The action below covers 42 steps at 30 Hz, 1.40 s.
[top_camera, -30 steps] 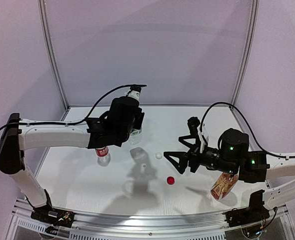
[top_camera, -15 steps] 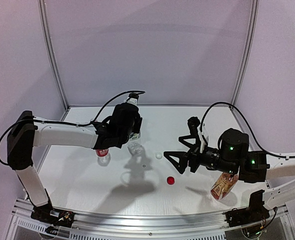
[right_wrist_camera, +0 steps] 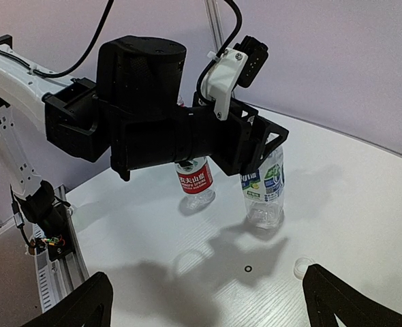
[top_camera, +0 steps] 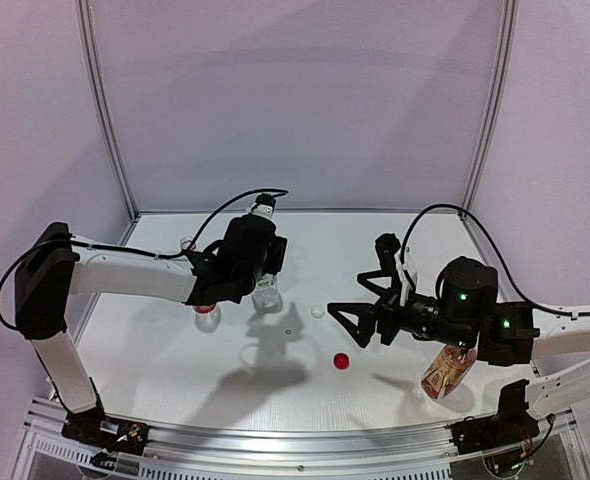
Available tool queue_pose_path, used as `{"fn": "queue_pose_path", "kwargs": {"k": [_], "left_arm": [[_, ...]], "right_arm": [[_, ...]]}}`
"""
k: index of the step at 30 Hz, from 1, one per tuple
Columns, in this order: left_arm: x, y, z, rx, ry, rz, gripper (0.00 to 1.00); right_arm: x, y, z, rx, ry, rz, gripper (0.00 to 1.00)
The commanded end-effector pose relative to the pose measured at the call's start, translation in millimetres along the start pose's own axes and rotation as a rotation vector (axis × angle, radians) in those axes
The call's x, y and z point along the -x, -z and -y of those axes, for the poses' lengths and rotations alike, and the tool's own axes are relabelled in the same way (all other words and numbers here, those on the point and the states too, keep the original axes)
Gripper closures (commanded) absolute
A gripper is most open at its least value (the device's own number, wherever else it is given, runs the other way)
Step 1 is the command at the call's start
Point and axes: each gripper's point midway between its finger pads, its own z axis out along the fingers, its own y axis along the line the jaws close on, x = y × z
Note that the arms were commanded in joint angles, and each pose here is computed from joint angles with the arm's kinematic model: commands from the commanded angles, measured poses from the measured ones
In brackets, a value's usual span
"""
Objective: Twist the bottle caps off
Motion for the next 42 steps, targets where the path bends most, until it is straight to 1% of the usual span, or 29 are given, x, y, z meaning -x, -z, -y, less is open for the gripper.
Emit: {"fn": "queue_pose_path", "kwargs": {"k": [1,5,8,9,15,19,23,27,30,33,37,39,42], "left_arm": [[-13.7,-2.9,3.6,-0.01,-0.001,-0.011,0.27],[-8.2,3.7,4.0,-0.016,-0.005,0.001,0.15],[3.6,12.2,6.3,-0.016,-0.025,0.022,0.03],[9.2,16.1,5.6,-0.013,-0.029,0.028,0.02],[43.4,47.9,0.0,-0.005,-0.039,0.085,0.01],[66.2,82.6,-5.2,-0.026,-0.04,0.11,0.01],[59.9,116.0,-9.5,-0.069,-0.055,0.036,0.01],[38.2,146.6,-19.8,-0.082,-0.04,-0.051,0.01],[24.9,170.9,-33.0,-0.072,-0.038,-0.082,0.01],[10.6,192.5,-44.0,-0.088,-0.031,-0.091,0.01],[-1.1,210.1,-44.2,-0.181,0.009,-0.085,0.01],[-4.1,217.0,-40.0,-0.237,0.011,-0.08,0.01],[4.7,223.7,-37.2,-0.294,0.028,-0.056,0.01]], "right_arm": [[4.4,2.5,1.3,-0.009,-0.008,0.008,0.01],[3.4,1.5,1.5,-0.01,-0.006,0.005,0.01],[3.2,1.3,2.1,-0.014,-0.007,0.005,0.01],[3.3,1.4,1.7,-0.012,-0.006,0.005,0.01],[3.8,1.8,2.1,-0.014,-0.006,0.005,0.01],[4.1,1.3,2.0,-0.015,-0.009,0.002,0.01],[3.4,-1.3,4.2,-0.037,-0.027,-0.017,0.01],[2.2,-4.4,7.0,-0.075,-0.091,-0.073,0.01],[3.5,-3.3,5.5,-0.09,-0.175,-0.117,0.01],[-1.6,4.0,10.7,-0.151,-0.245,-0.201,0.01],[-7.9,30.4,31.0,-0.281,-0.34,-0.242,0.01],[-11.6,53.4,48.5,-0.387,-0.374,-0.258,0.01],[-17.8,91.7,69.8,-0.52,-0.436,-0.28,0.01]]}}
